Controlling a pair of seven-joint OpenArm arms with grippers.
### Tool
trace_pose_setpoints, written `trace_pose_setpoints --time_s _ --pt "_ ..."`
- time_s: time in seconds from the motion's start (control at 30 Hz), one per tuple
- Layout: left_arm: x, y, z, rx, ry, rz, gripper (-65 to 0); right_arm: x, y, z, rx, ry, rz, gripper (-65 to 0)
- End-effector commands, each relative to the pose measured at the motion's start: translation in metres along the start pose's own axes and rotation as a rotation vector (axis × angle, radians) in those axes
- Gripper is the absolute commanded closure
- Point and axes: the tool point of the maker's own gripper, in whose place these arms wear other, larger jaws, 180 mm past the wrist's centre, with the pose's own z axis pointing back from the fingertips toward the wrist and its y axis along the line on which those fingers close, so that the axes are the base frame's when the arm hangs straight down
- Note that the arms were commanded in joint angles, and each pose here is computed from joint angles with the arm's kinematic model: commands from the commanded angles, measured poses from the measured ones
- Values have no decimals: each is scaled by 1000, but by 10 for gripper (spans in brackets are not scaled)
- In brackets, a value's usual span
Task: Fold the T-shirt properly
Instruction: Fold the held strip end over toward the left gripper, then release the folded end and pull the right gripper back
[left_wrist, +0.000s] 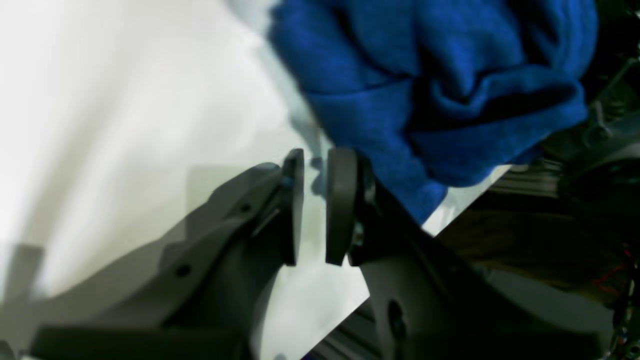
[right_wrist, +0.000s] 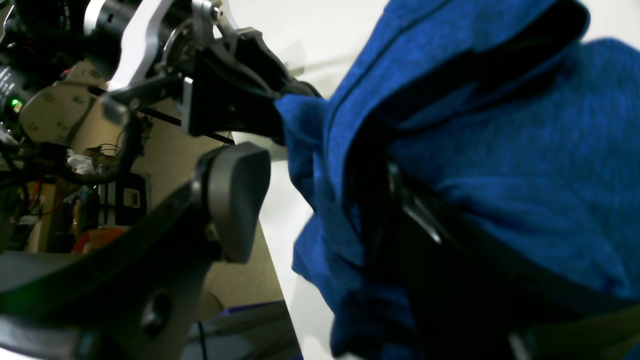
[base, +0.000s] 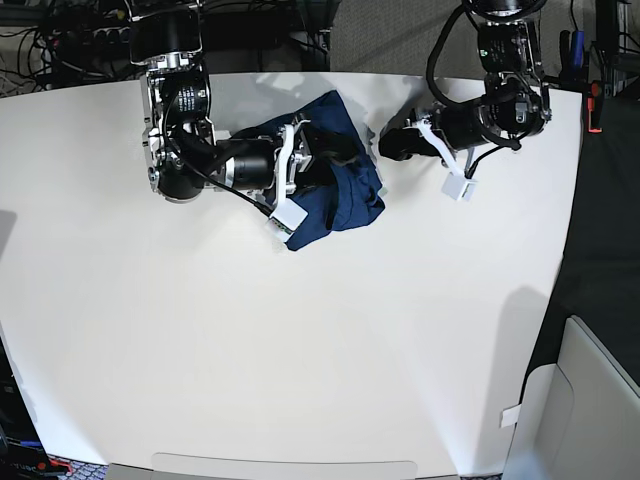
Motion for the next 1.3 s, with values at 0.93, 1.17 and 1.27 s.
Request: trace_pose_setpoints --time_s 0.93,1.17,1.27 --pt "40 -100 27 -104 -133 -356 -66 30 -101 134 -570 -13 113 -50" --pt "32 -116 18 -152 -103 -385 -132 25 -101 132 -566 -1 107 -91" --pt "32 -126 16 -174 -105 -404 -160 22 -100 131 -564 1 99 -109"
